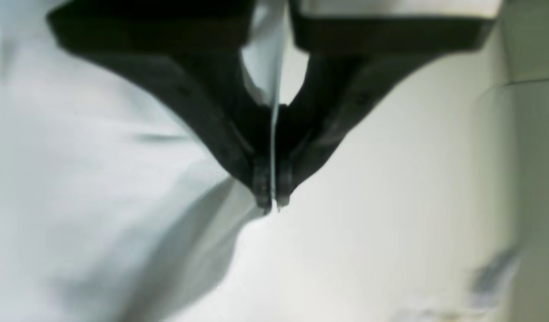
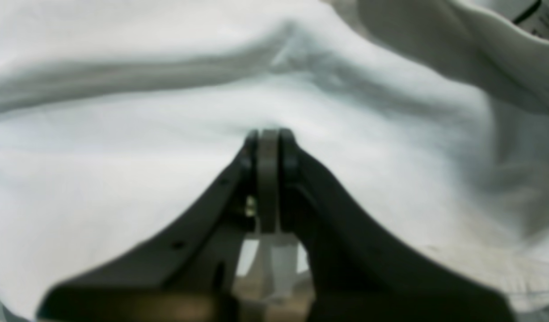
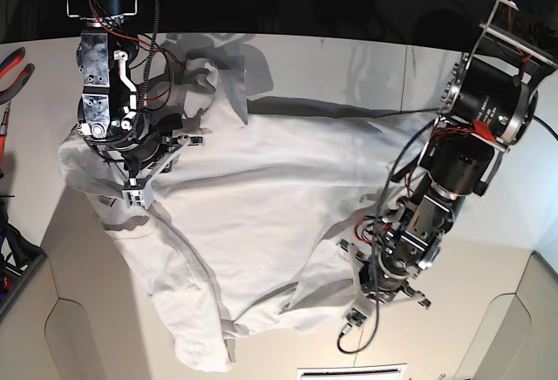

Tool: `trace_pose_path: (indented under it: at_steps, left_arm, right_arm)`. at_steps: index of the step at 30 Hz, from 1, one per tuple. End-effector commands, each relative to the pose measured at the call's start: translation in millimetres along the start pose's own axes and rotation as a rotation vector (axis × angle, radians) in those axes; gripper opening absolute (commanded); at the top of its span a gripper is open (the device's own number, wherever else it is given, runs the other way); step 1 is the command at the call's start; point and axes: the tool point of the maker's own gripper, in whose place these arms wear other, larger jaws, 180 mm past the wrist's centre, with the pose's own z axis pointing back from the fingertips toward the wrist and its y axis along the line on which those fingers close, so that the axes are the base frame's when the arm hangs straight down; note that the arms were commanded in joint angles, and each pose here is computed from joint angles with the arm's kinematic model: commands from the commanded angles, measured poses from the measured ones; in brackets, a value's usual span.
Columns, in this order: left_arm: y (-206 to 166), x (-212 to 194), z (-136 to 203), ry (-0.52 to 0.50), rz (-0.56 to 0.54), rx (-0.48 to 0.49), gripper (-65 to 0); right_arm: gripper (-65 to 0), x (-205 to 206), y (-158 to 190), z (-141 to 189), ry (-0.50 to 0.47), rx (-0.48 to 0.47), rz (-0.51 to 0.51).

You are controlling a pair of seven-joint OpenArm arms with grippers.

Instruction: Layout the t-shirt on the table in an organized manner, then fold the t-shirt properly

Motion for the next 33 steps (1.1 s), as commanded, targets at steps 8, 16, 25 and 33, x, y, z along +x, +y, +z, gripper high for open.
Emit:
trace_pose_path:
  at_steps: [8, 16, 25, 33]
  left_arm:
    - [149.0, 29.4, 16.7, -0.12, 0.002, 0.32, -65.0]
    - [168.2, 14.4, 21.8, -0.093, -0.024, 0.272, -42.0]
    - [174.6, -5.7, 24.2, -0.02, -0.012, 0.232, -42.0]
    - [148.0, -23.2, 20.7, 0.077, -0.082, 0.076, -42.2]
  right_arm:
    - [-64.0, -15.1, -7.8, 0.4, 0.069, -0.033, 0.008]
    - [-64.0, -15.1, -8.0, 0.4, 0.07, -0.033, 0.009]
    - [-64.0, -16.4, -8.0, 0.5, 0.077, -0.033, 0.009]
    - [-64.0, -14.5, -8.1, 0.5, 0.074, -0.033, 0.009]
